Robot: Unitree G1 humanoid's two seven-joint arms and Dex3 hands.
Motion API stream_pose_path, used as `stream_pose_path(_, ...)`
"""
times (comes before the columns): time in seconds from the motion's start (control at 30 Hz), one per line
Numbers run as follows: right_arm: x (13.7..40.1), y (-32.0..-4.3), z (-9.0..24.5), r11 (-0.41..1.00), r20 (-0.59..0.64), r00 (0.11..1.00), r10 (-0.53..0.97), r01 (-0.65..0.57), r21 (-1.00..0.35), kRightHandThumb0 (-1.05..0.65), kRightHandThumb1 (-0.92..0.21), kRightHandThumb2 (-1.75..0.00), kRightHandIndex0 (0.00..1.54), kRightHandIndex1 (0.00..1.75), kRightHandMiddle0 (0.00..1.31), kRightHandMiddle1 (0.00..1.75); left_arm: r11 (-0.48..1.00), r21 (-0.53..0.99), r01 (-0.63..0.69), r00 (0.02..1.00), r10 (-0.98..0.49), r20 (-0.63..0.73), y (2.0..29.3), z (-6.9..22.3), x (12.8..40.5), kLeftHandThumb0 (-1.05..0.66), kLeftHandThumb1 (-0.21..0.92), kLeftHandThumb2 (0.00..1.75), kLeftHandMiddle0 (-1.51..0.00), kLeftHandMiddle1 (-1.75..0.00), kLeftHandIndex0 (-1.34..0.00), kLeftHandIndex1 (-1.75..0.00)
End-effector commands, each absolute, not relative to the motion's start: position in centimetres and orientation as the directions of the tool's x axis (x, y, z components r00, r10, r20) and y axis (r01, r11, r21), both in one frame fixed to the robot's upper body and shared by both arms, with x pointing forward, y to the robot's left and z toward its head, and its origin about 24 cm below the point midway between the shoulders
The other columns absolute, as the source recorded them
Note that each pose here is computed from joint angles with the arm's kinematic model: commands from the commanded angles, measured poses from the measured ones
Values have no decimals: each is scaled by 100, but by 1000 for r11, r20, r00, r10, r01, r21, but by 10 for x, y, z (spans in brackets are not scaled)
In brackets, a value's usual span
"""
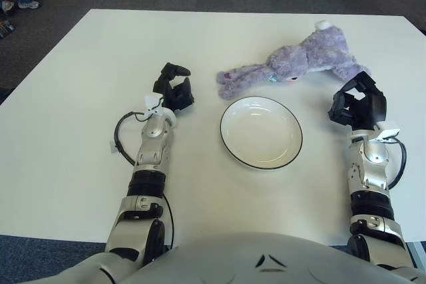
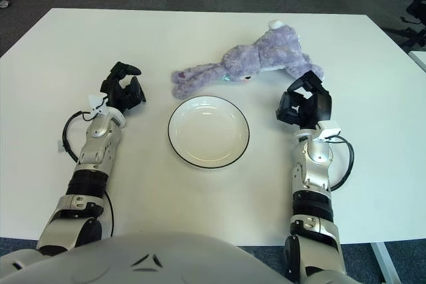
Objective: Put the doll into the plate.
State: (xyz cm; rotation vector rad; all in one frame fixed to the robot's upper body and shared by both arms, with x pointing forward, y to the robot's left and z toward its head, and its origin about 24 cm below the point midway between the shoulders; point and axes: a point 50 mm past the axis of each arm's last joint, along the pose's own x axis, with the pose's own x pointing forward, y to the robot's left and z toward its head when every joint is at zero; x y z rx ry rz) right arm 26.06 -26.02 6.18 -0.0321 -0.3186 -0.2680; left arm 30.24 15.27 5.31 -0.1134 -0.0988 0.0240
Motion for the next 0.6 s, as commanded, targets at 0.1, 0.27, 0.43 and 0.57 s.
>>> stream_pose_path(0.1, 252, -255, 43, 961, 251, 928, -275, 271, 51, -48, -32, -131, 129, 175, 61, 175, 993, -116, -32, 997, 40, 70, 155, 44, 298, -42, 53, 106, -108, -175, -45, -175)
stream_pose_path(0.27, 251, -255, 45, 962, 280, 921, -271, 268, 50, -49, -32, -132, 129, 175, 62, 175, 993, -116, -33, 997, 41, 69, 155, 44, 298, -42, 53, 106, -108, -175, -45, -175)
stream_pose_path(0.43, 248, -254, 51, 959, 341, 899, -276, 282, 32, -49, -30, -134, 129, 175, 63, 175, 993, -112, -28, 997, 36, 70, 155, 43, 298, -41, 53, 105, -108, -175, -44, -175)
stream_pose_path(0.57, 246, -254, 55, 945, 378, 881, -285, 324, -44, -49, -30, -134, 126, 175, 63, 175, 995, -102, -17, 996, 25, 80, 154, 44, 298, -41, 54, 104, -107, -175, -44, -175)
